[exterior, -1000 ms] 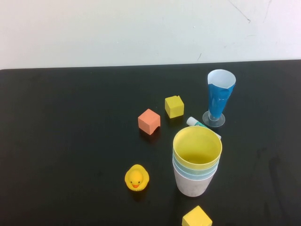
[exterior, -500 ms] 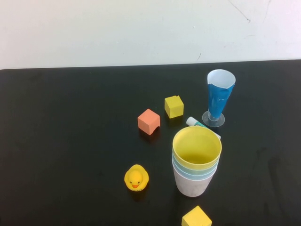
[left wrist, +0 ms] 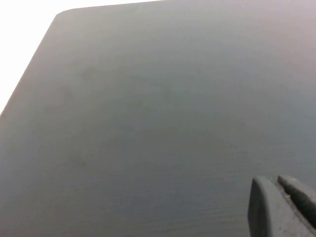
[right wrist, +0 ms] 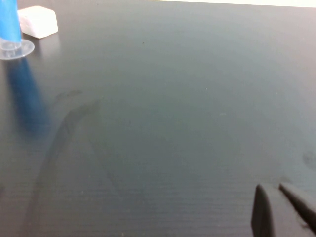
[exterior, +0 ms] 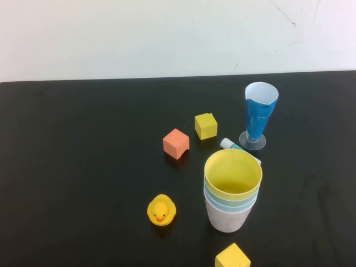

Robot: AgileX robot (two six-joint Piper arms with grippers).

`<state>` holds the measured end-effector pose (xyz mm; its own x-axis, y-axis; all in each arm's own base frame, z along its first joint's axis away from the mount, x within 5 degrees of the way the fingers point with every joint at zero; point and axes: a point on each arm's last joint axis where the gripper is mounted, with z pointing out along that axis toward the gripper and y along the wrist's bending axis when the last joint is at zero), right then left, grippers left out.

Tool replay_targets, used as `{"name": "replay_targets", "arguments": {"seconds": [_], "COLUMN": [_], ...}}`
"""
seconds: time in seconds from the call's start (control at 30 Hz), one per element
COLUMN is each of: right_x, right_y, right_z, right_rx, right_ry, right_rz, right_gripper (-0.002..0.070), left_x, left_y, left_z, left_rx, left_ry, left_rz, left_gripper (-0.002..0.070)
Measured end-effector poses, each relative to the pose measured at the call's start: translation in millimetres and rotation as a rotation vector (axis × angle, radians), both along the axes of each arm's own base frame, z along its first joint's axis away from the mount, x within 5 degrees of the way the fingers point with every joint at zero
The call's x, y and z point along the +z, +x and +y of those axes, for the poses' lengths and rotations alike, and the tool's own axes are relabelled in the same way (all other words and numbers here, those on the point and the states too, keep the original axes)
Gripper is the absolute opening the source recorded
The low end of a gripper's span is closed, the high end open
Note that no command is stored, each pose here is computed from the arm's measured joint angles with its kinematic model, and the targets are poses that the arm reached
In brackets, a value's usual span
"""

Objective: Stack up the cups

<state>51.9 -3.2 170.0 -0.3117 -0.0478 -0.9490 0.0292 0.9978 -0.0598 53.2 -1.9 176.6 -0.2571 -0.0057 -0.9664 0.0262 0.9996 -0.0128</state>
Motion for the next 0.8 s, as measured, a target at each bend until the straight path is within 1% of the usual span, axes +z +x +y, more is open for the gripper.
{"name": "replay_targets", "arguments": {"seconds": [0.23, 0.37, 0.8], "right_x": [0.0, 0.0, -0.1], "right_y": [0.0, 0.0, 0.0], "right_z": [0.0, 0.0, 0.0], "right_rx": [-0.001, -0.001, -0.001], "right_ry": [0.002, 0.002, 0.002], "right_rz": [0.0, 0.0, 0.002], "right_gripper": [-0.0001, -0.0001, -0.0001], "left_x": [-0.2, -0.4, -0.4], "left_y": [-0.1, -0.3, -0.3], "left_z": [4.4, 6.5, 6.7], "left_rx": [0.071, 0.107, 0.111], "left_ry": [0.047, 0.053, 0.053], "left_rz": [0.003, 0.006, 0.006], "left_gripper": [-0.0002, -0.0002, -0.0002]}}
